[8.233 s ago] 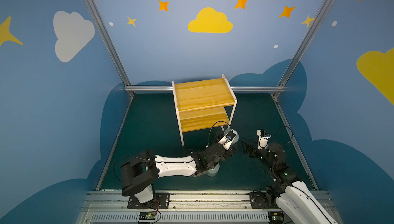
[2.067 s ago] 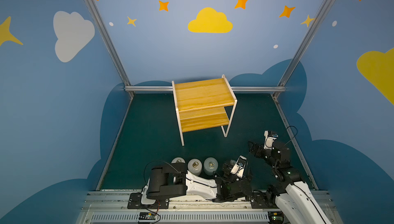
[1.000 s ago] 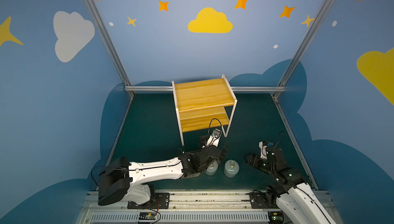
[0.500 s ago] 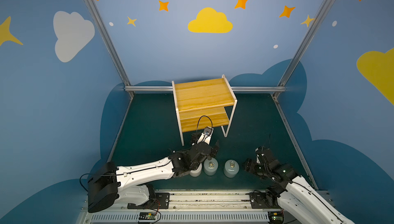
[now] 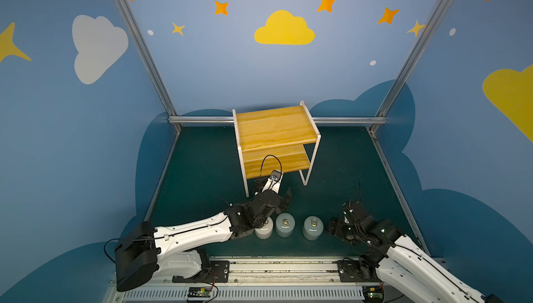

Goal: Remove the tea canisters from the shelf
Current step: Move the tea canister to the center of the board.

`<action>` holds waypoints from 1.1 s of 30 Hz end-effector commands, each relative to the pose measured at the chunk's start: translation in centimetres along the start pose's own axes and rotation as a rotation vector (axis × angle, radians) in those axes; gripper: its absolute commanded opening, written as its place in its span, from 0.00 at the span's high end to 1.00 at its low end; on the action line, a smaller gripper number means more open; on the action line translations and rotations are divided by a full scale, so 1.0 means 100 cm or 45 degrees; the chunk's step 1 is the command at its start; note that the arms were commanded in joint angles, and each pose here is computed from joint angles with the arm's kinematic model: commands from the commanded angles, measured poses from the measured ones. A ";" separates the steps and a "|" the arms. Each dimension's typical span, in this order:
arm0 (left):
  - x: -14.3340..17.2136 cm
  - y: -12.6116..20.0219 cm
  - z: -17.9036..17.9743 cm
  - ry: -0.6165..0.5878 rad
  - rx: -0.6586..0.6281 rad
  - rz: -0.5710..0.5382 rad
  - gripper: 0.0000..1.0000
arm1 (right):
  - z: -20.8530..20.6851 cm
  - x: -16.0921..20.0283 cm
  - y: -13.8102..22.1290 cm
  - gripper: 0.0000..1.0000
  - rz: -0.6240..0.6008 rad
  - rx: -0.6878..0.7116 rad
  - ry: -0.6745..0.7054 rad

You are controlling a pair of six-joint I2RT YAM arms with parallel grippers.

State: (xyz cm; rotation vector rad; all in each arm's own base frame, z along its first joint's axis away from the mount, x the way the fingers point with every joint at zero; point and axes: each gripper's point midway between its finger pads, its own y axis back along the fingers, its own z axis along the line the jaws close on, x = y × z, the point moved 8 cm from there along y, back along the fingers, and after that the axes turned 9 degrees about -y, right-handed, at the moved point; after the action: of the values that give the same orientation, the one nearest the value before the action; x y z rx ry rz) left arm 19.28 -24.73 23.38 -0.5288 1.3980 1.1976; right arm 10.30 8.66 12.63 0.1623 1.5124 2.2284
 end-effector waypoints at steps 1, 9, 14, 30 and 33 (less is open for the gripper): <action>-0.005 0.004 0.004 0.017 0.000 -0.034 0.01 | 0.005 0.002 -0.001 0.22 0.017 -0.014 -0.015; -0.006 0.008 0.008 0.017 -0.012 -0.040 0.01 | 0.017 0.003 -0.011 0.22 0.059 -0.066 -0.018; -0.005 0.010 0.010 0.018 -0.021 -0.039 0.01 | 0.022 0.003 -0.014 0.22 0.059 -0.086 -0.023; 0.002 0.026 0.036 0.037 -0.065 -0.033 0.00 | 0.024 -0.020 0.002 0.17 -0.141 -0.030 0.053; 0.009 0.035 0.057 0.075 -0.106 -0.036 0.00 | 0.024 -0.041 0.009 0.14 -0.235 -0.015 0.032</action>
State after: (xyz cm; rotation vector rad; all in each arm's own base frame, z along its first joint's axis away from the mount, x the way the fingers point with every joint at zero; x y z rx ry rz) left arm 18.70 -19.95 24.99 -0.6334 1.3995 1.1952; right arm 13.17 9.57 13.54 0.0867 1.4530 2.1747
